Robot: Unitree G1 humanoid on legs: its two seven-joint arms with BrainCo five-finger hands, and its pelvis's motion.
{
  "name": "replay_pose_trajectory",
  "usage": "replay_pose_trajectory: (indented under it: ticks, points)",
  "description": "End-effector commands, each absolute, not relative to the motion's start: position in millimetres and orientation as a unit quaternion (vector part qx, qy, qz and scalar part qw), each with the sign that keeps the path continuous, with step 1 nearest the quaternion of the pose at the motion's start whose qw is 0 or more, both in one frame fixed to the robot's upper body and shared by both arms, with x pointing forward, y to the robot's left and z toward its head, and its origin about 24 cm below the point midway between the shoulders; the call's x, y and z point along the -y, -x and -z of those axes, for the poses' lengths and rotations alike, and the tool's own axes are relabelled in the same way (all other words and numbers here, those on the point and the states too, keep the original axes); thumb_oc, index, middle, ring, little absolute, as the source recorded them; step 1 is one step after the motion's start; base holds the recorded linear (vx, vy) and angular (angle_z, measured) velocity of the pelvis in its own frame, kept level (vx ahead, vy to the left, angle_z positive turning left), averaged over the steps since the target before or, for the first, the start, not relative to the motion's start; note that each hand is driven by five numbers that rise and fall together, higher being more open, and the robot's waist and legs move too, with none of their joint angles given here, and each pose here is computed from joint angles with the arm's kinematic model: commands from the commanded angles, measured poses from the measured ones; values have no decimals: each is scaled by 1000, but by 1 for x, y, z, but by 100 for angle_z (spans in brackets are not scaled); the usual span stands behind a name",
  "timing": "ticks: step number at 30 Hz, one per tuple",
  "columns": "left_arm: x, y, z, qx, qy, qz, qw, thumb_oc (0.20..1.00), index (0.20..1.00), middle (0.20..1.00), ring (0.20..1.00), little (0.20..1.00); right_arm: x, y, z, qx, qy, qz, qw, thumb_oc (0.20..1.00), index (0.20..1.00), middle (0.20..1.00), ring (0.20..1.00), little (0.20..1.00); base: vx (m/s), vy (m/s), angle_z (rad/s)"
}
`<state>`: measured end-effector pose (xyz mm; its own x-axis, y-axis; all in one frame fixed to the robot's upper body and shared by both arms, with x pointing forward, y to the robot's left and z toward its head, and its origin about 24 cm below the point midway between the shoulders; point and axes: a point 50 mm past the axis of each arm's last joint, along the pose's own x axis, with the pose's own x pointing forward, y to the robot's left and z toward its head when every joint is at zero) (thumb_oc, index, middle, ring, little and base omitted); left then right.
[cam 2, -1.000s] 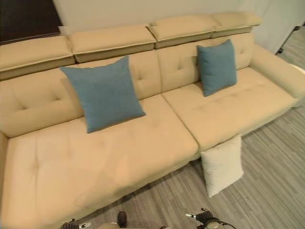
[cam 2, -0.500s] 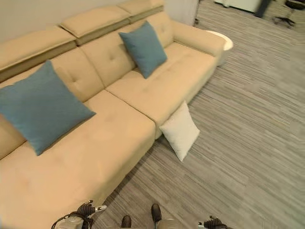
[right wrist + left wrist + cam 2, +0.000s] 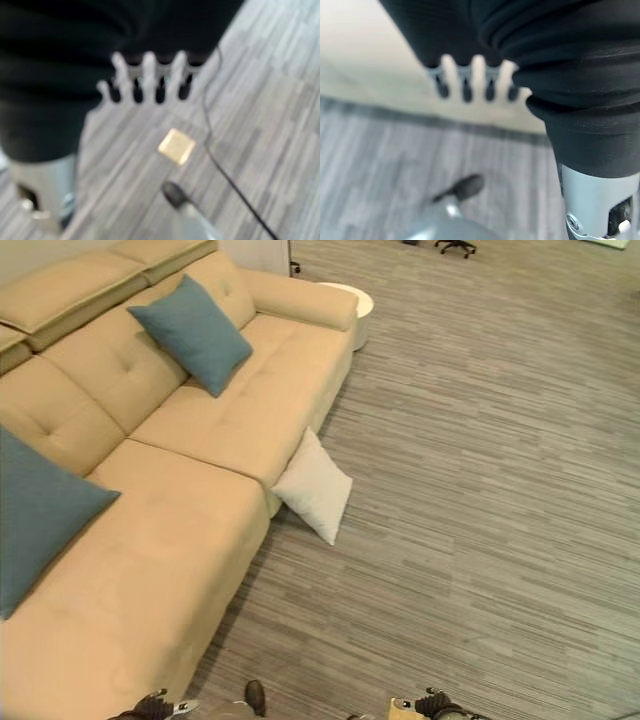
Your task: Pick up all the scattered cushions and arrange them neatly on the sofa.
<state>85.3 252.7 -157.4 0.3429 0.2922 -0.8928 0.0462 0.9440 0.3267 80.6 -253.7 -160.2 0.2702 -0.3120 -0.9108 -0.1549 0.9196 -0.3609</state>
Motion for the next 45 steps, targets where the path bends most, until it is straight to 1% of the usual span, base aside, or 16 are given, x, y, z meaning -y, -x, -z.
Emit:
replay_pose_trajectory:
  ticks: [1,6,15,21,29,31,32,35,41,45]
  points:
    - [-249,-119,151,-535,-162,-67,826,1000,1000,1000,1000,1000,270,-92,152,-584,204,83,781,1000,1000,1000,1000,1000,-28,-147,-26]
    - [-236,-129,151,-524,-165,-41,835,1000,1000,1000,1000,1000,275,-89,152,-585,203,88,780,1000,1000,1000,1000,1000,-12,-113,-31]
    - [-233,-120,154,-536,-164,-35,828,1000,1000,1000,1000,1000,277,-87,151,-588,204,87,778,1000,1000,1000,1000,1000,85,59,-49]
    - [-240,-123,151,-528,-145,-56,835,1000,1000,1000,1000,1000,274,-107,147,-566,208,80,794,1000,1000,1000,1000,1000,90,115,-61]
    - [-240,-125,150,-523,-149,-58,837,1000,1000,1000,1000,1000,275,-114,145,-555,222,76,798,1000,1000,1000,1000,1000,221,-99,-22]
    - [-240,-124,151,-524,-150,-57,836,1000,1000,1000,1000,1000,275,-113,145,-557,222,73,797,1000,1000,1000,1000,1000,280,-206,24]
    - [-235,-119,154,-532,-148,-49,832,1000,1000,1000,1000,1000,278,-103,147,-570,222,73,788,1000,1000,1000,1000,1000,355,-279,37]
    - [-230,-124,153,-528,-151,-37,835,1000,1000,1000,1000,1000,281,-99,147,-569,209,93,790,1000,1000,1000,1000,1000,199,-261,27]
    - [-223,-134,151,-516,-151,-26,843,1000,1000,1000,1000,1000,282,-97,147,-571,198,105,790,1000,1000,1000,1000,1000,102,-154,21]
    - [-221,-132,153,-520,-158,-15,839,1000,1000,1000,1000,1000,282,-96,147,-571,200,104,790,1000,1000,1000,1000,1000,276,-62,20]
